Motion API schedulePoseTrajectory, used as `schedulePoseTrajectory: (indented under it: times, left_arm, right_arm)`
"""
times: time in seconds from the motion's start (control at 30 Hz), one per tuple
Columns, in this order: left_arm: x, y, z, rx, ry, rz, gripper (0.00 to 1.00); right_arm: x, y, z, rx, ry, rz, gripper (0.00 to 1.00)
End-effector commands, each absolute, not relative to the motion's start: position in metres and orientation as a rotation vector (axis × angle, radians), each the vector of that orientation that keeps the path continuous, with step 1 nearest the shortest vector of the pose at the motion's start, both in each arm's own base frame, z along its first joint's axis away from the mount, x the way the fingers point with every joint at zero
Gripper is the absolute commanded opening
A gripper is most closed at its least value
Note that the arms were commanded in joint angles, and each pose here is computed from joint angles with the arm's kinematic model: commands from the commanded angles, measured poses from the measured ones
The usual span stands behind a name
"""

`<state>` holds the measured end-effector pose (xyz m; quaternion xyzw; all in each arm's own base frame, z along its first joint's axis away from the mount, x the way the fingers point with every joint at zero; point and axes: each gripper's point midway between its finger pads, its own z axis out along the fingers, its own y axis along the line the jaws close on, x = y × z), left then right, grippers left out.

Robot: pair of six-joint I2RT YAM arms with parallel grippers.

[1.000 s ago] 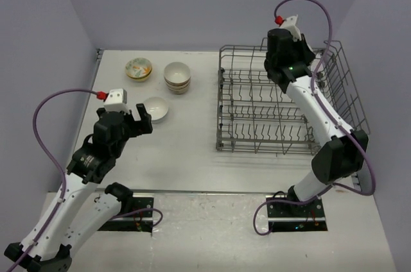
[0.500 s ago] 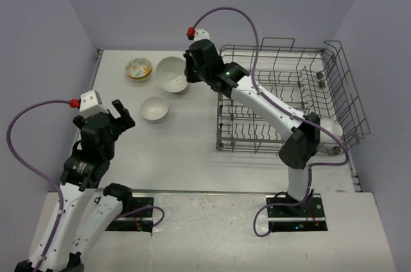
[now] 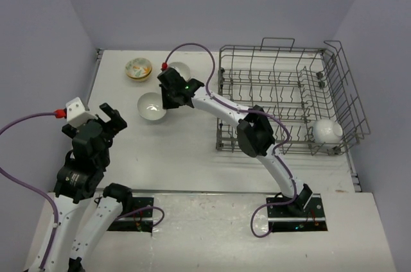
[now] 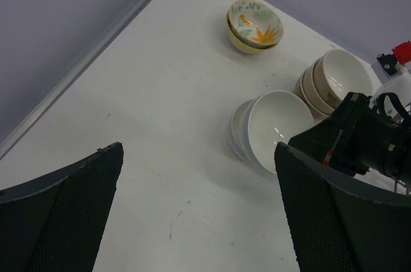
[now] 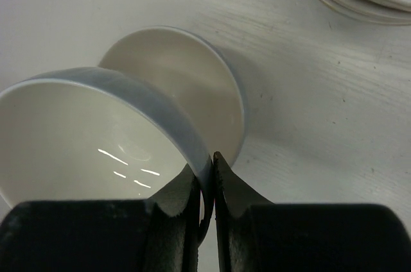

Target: Unload the bowls from the dish rack

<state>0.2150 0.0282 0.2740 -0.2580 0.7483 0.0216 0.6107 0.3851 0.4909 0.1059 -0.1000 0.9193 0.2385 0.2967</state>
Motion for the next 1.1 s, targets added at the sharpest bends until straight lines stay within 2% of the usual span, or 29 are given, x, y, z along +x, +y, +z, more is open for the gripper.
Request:
schedulePoseTrajectory:
  times: [0.0,0.4,0.8,0.9,0.93,1.07]
  left_arm:
    - [0.216,0.03,0.283,-0.608,1.699,0.044,1.0]
    - [0.221,0.023,0.281,-0.567,1.72,0.024,1.0]
    - [0.223,0.02,0.279,-0.546,1.731,0.015,1.0]
    - [0.223,0.02,0.279,-0.544,1.731,0.014,1.0]
    - [0.223,0.019,0.28,-0.541,1.731,0.013,1.0]
    - [0.224,0.018,0.279,-0.537,1.734,0.011,1.0]
  right_arm:
    - [0.397,0.504,0.167,-0.192,2.308,0.721,0.0]
    - [0.413,0.493,0.147,-0.21,2.299,0.574,0.0]
    - [0.412,0.489,0.131,-0.239,2.317,0.514,0.07]
    - [0.41,0.49,0.131,-0.251,2.319,0.514,0.14]
    - [0.41,0.489,0.131,-0.249,2.318,0.511,0.22]
    - [0.41,0.49,0.131,-0.257,2.318,0.516,0.35]
